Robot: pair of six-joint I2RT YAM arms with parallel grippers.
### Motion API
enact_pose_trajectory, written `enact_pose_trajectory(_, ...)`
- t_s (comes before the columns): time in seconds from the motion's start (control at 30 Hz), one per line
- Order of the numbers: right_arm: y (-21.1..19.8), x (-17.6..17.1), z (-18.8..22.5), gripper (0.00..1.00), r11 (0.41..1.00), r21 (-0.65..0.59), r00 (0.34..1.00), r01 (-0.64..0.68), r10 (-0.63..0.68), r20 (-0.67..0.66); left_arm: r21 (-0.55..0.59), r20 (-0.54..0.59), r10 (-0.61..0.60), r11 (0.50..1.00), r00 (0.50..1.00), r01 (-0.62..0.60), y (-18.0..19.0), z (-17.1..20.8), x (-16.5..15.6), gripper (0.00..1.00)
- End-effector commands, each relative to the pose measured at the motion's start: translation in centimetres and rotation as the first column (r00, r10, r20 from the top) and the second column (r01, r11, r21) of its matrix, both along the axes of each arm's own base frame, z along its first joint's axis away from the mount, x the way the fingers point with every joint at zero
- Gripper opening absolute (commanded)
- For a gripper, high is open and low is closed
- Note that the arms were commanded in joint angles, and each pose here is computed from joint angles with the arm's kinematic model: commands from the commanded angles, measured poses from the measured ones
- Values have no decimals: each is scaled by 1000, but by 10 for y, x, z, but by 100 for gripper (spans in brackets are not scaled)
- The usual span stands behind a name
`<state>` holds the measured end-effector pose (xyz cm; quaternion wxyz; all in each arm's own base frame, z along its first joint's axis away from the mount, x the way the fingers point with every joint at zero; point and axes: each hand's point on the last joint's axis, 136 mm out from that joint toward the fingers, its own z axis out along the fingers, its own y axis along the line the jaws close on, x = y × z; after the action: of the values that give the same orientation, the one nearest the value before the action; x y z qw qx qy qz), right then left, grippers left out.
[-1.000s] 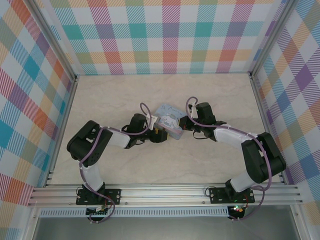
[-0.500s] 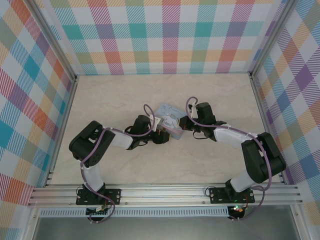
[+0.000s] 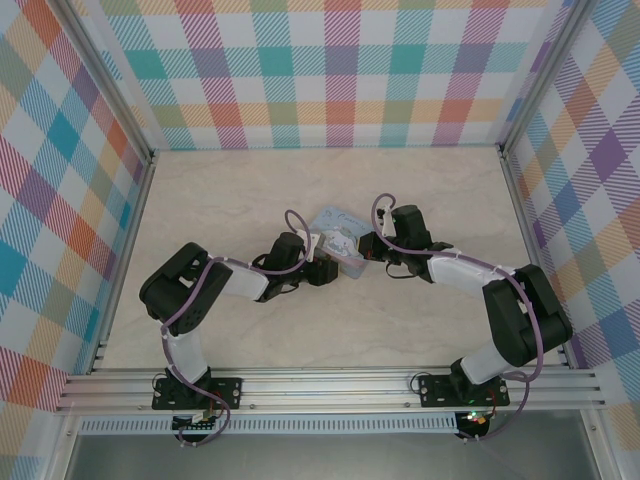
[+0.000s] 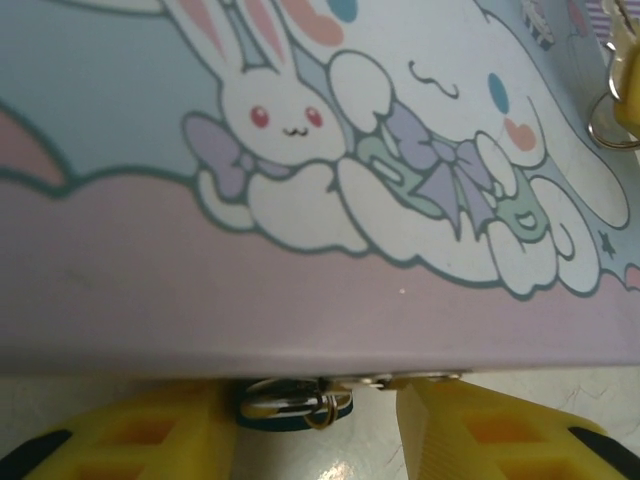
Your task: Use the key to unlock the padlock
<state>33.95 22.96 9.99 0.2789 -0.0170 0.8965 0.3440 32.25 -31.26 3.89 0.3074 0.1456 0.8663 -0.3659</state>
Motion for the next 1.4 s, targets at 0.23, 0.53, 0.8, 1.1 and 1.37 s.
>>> enact_pose_trajectory(0.23, -1, -5, -4, 0, 1000, -5, 1000, 7, -7, -18, 42, -70, 106, 994, 992, -103, 5, -24, 6, 42)
enact_pose_trajectory(0.53, -2, -5, -5, 0, 1000, -10, 1000, 11, -11, -17, 39, -86, 142, 989, 986, -139, 3, -28, 10, 38)
enact_pose_trajectory(0.8, -2, -5, -5, 0, 1000, -10, 1000, 12, -12, -17, 37, -88, 143, 989, 986, -140, 1, -28, 12, 36)
enact_pose_trajectory(1.1, -3, -4, 8, 0, 1000, -11, 999, 6, -6, 36, 38, -87, 142, 989, 986, -140, 1, -25, 12, 26)
enact_pose_trajectory(1.37, -7, -6, 38, 0, 1000, -7, 987, -9, 10, 160, 18, -88, 146, 989, 985, -145, 0, -12, 11, 25)
